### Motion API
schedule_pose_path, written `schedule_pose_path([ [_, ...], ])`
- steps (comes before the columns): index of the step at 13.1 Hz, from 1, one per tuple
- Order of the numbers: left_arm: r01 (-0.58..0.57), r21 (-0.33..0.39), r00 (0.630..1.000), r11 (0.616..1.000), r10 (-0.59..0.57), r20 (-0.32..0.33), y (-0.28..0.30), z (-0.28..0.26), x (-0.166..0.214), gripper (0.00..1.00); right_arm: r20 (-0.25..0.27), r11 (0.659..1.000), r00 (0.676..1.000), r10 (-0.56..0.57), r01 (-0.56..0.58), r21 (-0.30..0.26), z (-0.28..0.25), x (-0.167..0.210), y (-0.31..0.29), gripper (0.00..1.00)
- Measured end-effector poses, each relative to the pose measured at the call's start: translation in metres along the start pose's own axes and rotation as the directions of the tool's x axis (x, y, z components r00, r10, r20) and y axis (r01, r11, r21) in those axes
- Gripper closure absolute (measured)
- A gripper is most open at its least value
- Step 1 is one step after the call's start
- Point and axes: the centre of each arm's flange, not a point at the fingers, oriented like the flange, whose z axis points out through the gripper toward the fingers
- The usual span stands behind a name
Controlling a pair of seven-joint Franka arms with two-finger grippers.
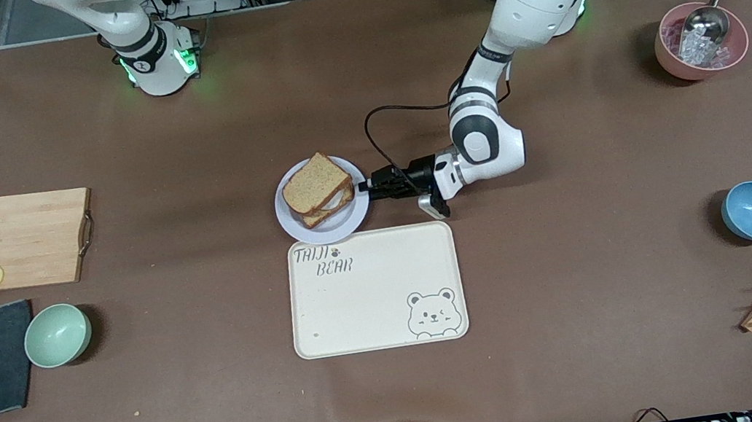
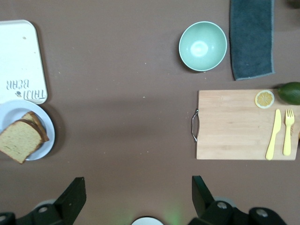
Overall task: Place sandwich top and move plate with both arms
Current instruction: 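Withdraw the right gripper while the left gripper grips the plate rim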
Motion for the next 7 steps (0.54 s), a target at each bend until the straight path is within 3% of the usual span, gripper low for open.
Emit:
schedule_pose_path([
  [7, -0.038, -0.02, 0.998, 0.999, 0.037, -0.058, -0.016, 0.009, 0.0, 0.56, 0.004, 0.998, 1.0, 0.021, -0.021, -0.063, -0.003, 0.002, 0.005, 0.0],
])
